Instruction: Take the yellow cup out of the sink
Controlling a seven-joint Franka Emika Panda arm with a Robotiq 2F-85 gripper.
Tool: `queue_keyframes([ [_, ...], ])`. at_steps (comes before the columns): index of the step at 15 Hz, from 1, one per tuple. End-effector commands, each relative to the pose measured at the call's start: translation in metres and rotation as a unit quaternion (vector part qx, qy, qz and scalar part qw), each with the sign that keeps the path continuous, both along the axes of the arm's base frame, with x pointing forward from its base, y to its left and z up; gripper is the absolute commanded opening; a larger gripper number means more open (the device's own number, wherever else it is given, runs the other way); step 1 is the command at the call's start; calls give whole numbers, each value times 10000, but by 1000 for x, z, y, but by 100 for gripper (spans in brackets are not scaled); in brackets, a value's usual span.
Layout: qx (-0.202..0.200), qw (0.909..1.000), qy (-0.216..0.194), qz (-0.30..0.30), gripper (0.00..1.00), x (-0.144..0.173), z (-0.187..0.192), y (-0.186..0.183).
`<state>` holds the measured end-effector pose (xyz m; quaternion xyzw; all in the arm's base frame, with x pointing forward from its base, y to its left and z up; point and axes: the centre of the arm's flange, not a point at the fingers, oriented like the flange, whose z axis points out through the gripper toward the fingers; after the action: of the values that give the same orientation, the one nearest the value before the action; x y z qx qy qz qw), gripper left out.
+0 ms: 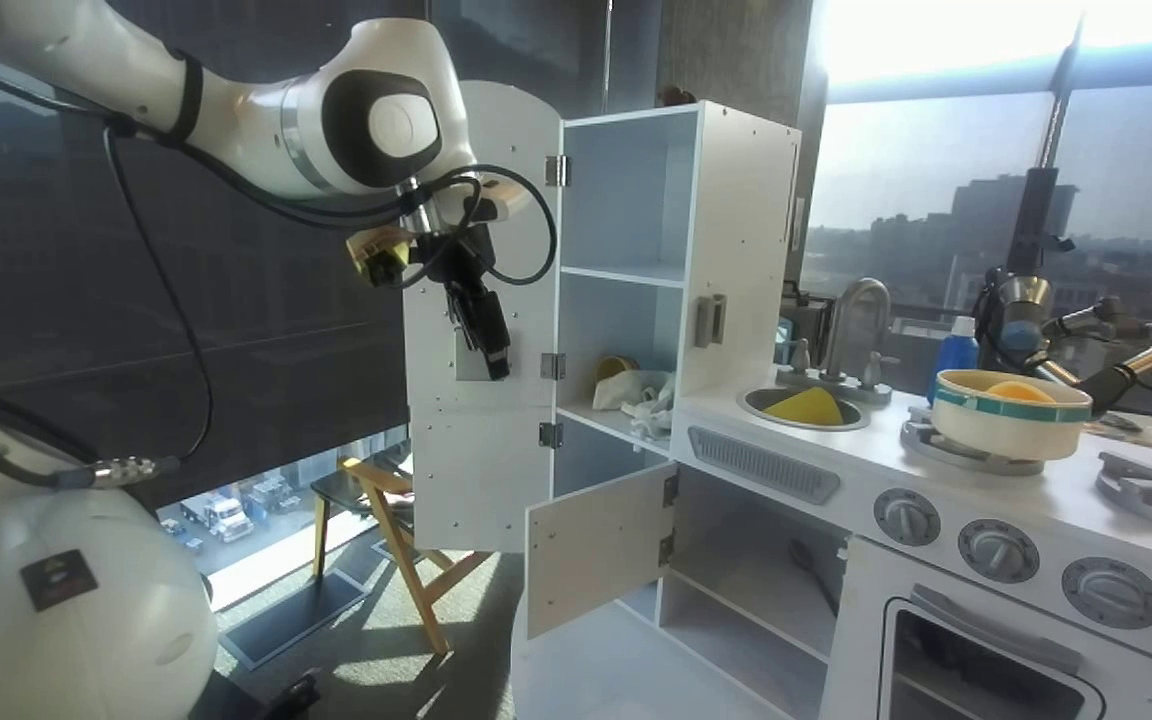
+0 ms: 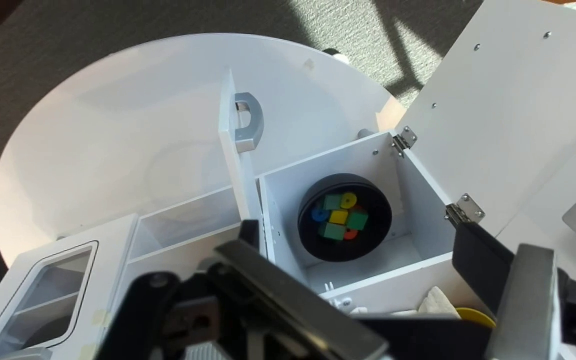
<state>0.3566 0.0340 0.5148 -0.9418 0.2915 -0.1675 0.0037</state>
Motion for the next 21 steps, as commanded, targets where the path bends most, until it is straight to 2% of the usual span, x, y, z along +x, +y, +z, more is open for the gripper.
queue_keyframes([
  [1, -389, 9976, -106, -565, 100, 31, 2, -32],
  [4, -792, 9897, -164, -1178, 100, 50, 17, -88],
  [6, -1128, 9809, -284, -1559, 100, 62, 28, -125],
  [8, -1301, 9746, -392, -1781, 100, 74, 37, -156],
  [10, -1438, 9723, -391, -1801, 100, 89, 33, -183],
  [12, -1472, 9727, -298, -1769, 100, 102, 22, -205],
  [16, -1268, 9866, -139, -1014, 100, 122, 1, -238],
  [19, -1384, 9890, -88, -510, 100, 135, -9, -263],
  [21, -1431, 9888, -111, -402, 100, 145, -10, -274],
])
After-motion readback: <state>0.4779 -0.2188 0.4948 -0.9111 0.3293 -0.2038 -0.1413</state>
